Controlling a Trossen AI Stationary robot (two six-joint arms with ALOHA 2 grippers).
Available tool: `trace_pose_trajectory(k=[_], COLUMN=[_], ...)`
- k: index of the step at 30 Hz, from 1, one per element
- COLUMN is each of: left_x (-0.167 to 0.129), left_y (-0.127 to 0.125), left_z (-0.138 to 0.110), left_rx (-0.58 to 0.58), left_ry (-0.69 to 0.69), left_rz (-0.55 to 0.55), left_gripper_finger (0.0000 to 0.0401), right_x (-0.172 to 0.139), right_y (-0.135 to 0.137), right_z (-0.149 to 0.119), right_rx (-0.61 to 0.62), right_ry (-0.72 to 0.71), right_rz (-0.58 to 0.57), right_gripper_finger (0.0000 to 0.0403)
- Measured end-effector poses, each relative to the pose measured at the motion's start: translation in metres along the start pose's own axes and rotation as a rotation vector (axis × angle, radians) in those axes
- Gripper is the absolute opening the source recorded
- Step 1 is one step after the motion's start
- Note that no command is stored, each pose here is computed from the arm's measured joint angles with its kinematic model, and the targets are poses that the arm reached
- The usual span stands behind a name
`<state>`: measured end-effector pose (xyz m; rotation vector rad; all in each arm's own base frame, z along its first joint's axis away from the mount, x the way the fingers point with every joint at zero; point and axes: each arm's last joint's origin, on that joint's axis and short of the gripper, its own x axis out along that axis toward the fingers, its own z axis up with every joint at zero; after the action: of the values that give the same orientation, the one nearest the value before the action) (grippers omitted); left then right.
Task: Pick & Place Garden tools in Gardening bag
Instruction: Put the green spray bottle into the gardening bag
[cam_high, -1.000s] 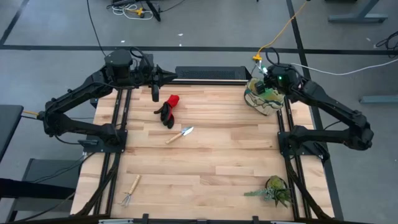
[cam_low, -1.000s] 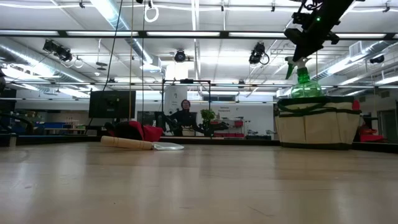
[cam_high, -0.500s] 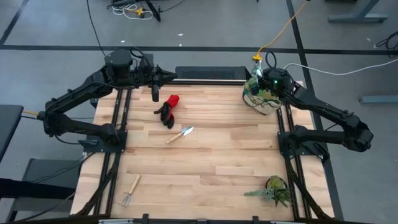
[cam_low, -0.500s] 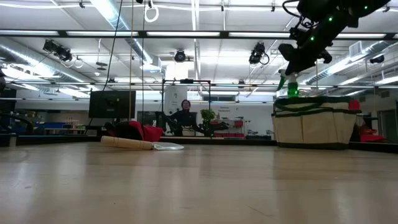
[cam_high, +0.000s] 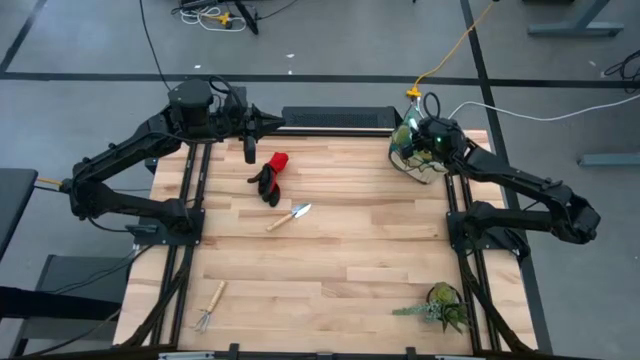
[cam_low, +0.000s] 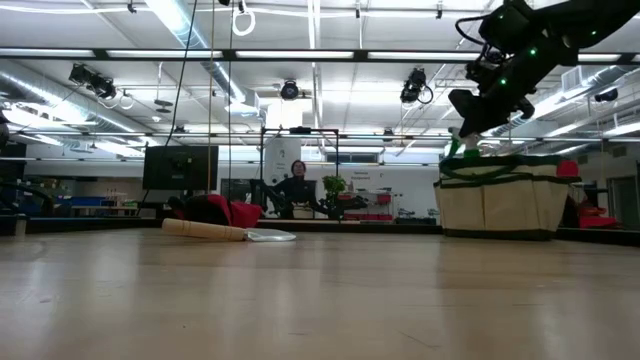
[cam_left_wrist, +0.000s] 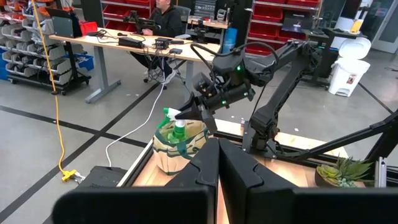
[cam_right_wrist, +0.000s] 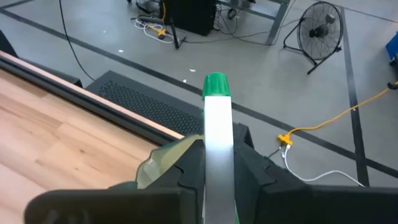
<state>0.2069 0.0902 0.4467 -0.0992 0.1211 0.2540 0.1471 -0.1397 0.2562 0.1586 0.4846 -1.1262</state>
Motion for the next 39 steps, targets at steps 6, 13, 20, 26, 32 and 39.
trace_pose_trajectory(k=[6,13,20,26,32,39], left_x=[0.000,0.000,0.000,0.000,0.000,0.000], left_y=[0.000,0.000,0.000,0.000,0.000,0.000], left_z=[0.000,0.000,0.000,0.000,0.000,0.000], left_rx=[-0.001,-0.003,-0.007,-0.007,-0.006,-0.006], left_ry=[0.000,0.000,0.000,0.000,0.000,0.000], left_rz=[0.000,0.000,-0.004,-0.004,-0.004,-0.004], left_gripper_finger=[0.0004,0.0015,0.0005,0.0013,0.0009,0.0009], right_x=[0.003,0.004,-0.002,-0.008,-0.008,-0.007], right_y=[-0.002,-0.003,-0.007,-0.017,-0.022,-0.025], right_z=[-0.006,-0.004,0.013,0.024,0.028,0.028], right_rx=[0.069,0.149,0.180,0.174,0.192,0.195], right_ry=[0.007,-0.009,-0.021,0.037,0.034,0.039], right_rz=[-0.020,-0.013,-0.015,-0.042,-0.042,-0.030], right_gripper_finger=[0.0056,0.0056,0.0057,0.0057,0.0057,0.0057])
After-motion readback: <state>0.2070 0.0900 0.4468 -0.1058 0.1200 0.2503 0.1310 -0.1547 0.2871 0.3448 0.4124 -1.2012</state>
